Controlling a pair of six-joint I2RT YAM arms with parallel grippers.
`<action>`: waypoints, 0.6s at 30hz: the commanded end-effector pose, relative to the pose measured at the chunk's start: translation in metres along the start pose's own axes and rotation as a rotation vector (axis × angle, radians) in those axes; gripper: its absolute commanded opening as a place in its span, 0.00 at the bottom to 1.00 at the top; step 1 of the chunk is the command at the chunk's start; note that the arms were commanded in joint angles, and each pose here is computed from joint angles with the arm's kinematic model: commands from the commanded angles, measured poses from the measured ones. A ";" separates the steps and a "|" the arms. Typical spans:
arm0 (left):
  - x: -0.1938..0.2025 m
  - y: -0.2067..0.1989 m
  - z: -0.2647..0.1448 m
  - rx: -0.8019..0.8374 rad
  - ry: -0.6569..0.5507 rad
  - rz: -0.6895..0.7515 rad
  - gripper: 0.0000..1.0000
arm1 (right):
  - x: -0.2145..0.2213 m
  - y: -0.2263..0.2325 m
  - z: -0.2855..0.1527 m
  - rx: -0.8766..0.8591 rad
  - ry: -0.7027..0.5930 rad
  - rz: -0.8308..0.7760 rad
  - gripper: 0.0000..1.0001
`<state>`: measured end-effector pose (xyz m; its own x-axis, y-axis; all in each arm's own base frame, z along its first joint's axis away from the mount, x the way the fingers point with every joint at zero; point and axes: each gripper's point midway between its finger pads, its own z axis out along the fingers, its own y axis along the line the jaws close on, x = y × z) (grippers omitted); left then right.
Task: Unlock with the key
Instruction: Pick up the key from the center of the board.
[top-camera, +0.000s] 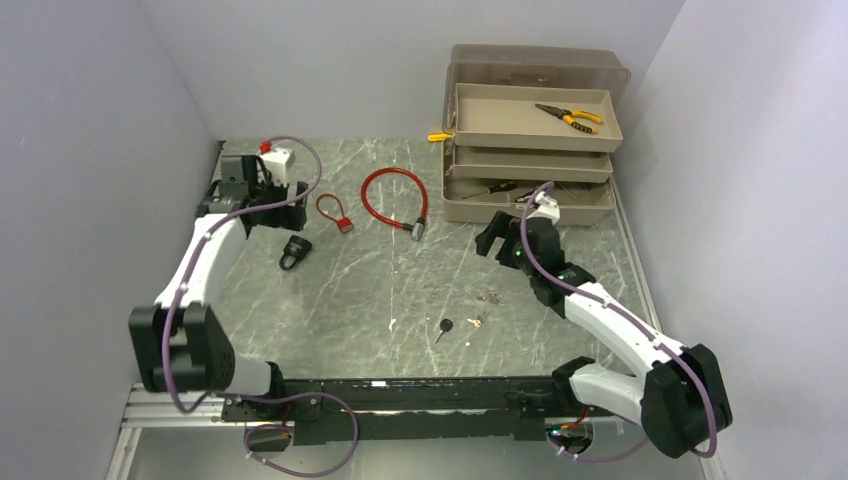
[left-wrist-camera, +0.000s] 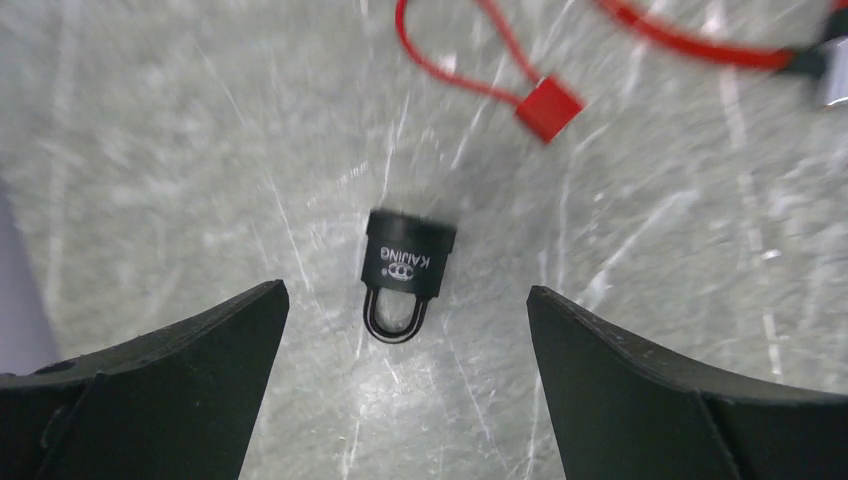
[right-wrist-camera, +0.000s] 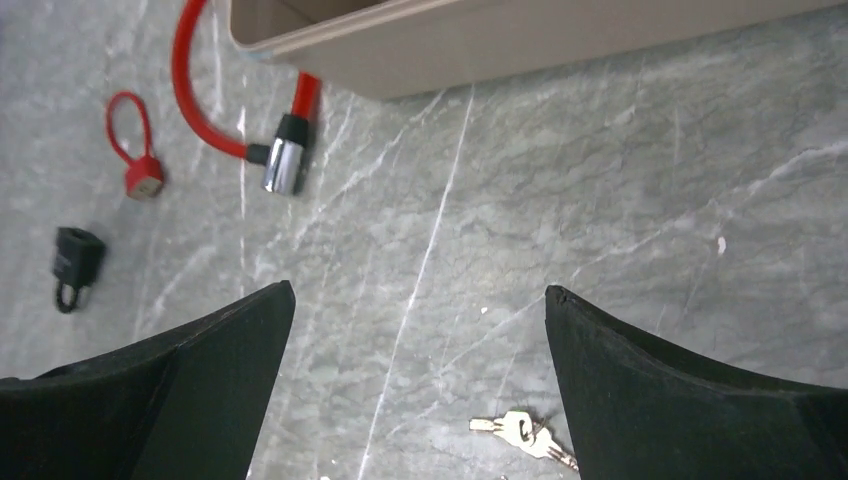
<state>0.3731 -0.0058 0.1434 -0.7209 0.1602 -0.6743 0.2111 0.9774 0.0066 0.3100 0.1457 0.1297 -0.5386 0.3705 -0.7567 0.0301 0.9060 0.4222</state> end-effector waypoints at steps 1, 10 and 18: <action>-0.056 -0.019 -0.059 0.079 -0.194 0.085 0.99 | -0.006 0.018 -0.003 -0.172 0.043 0.059 1.00; -0.057 -0.019 -0.100 0.009 -0.336 0.097 0.29 | 0.027 -0.003 0.001 0.137 0.185 -0.211 0.58; -0.029 -0.022 -0.108 0.022 -0.293 0.181 0.28 | 0.031 -0.021 -0.015 0.245 0.235 -0.229 0.42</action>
<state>0.3330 -0.0149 0.2367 -0.5022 0.2258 -0.8348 0.2880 0.9539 0.0848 0.2843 0.1523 0.0961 -0.7253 0.1353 -0.6750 0.0159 0.9835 0.1800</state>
